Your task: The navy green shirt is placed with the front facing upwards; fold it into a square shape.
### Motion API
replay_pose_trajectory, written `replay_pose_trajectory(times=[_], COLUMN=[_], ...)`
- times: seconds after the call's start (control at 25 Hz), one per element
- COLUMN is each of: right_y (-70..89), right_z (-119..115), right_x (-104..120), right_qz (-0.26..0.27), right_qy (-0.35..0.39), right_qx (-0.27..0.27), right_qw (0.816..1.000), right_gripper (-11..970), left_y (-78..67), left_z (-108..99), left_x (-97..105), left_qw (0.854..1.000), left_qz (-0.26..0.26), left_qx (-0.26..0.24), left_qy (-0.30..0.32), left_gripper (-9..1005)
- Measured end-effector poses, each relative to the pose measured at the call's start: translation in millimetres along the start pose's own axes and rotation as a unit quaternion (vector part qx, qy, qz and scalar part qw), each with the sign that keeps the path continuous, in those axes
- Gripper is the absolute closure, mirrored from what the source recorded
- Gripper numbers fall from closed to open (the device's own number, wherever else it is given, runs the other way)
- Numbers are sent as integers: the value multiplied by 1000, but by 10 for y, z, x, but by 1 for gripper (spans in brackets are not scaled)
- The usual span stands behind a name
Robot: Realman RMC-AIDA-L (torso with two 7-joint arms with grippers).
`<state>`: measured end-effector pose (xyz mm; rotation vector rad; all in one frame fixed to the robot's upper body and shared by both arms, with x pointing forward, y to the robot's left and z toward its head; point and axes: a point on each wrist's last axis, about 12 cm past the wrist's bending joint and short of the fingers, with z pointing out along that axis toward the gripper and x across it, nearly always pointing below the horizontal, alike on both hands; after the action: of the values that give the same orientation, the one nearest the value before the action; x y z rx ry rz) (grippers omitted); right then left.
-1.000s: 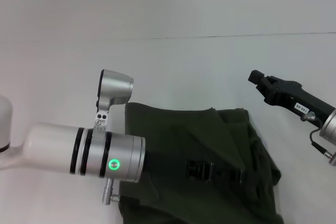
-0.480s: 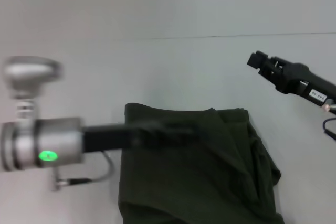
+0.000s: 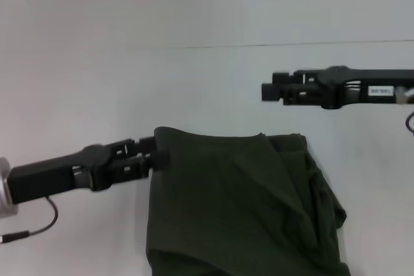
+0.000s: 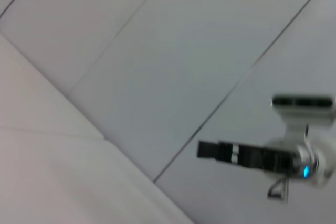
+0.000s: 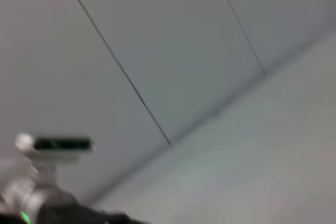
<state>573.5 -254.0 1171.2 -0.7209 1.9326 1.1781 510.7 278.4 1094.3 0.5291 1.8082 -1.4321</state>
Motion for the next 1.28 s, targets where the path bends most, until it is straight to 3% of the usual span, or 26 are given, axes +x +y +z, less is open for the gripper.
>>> replay_pose_trajectory(times=[0.2,0.4,0.56,0.88,1.28], right_y=[110,175,234,357,253], right_z=[163,396,580,898,1155], right_x=[-351,-569,-645,-557,-384], right_qz=[46,70,62,53,35], right_qy=[136,265,320,377,407], right_qx=[57,128,169,198,217], right_qw=[988,953,930,903,887], right_gripper=[299,287,290,318,380], left_y=[-40,-91,-122,-130,-173], left_z=[-111,-218,-286,-345,-318], left_x=[58,191,306,417,459], left_qw=[999,993,984,979,979], left_qz=[35,113,172,193,196], left_qx=[-3,-16,-28,-36,-16], left_qy=[8,27,45,58,55], left_gripper=[160,157,157,157,158])
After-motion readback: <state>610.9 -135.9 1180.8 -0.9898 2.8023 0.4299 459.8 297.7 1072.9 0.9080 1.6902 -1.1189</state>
